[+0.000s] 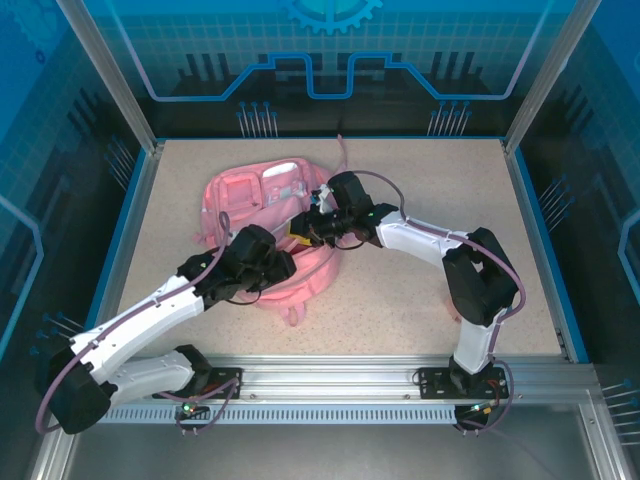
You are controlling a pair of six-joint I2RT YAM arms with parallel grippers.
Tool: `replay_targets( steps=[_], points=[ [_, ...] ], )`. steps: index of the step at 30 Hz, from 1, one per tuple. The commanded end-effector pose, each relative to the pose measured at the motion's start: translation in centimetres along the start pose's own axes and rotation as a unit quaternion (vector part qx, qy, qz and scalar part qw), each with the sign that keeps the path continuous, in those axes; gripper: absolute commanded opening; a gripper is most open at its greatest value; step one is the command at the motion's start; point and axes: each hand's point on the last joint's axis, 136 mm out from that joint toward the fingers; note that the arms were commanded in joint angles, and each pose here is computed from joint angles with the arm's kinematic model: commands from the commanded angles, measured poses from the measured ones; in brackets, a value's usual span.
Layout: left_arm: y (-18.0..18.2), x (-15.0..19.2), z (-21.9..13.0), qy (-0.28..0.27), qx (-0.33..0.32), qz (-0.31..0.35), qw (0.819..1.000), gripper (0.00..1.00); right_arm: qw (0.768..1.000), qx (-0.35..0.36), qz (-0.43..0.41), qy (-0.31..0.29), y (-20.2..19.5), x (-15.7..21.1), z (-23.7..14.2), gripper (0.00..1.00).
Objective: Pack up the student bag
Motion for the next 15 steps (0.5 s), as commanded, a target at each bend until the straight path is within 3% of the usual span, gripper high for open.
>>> replay_targets(
  steps=[1,6,15],
  points=[
    [0.8,-0.2,0.5,-0.012,-0.016,-0.018,1.0,0.47,0.999,-0.013,-0.034,-0.007,1.8,-0.4,0.3,0.18],
    [0.3,0.0,1.5,-0.005,-0.011,-0.018,1.0,0.38,0.999,-0.014,-0.034,-0.007,1.9,-0.3,0.3,0.15],
    [-0.2,-0.1,2.8,-0.004,-0.011,-0.016,1.0,0.39,0.999,-0.018,-0.039,-0.002,2.2,-0.1,0.3,0.13]
  ],
)
Point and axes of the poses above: each hand's point on the last joint's axis, 136 mm out from that joint toward the fingers, its own z axis out along the fingers, its own y axis along the line the jaws close on, x = y × z, and after that the axes turned 8 degrees about -z, right-handed
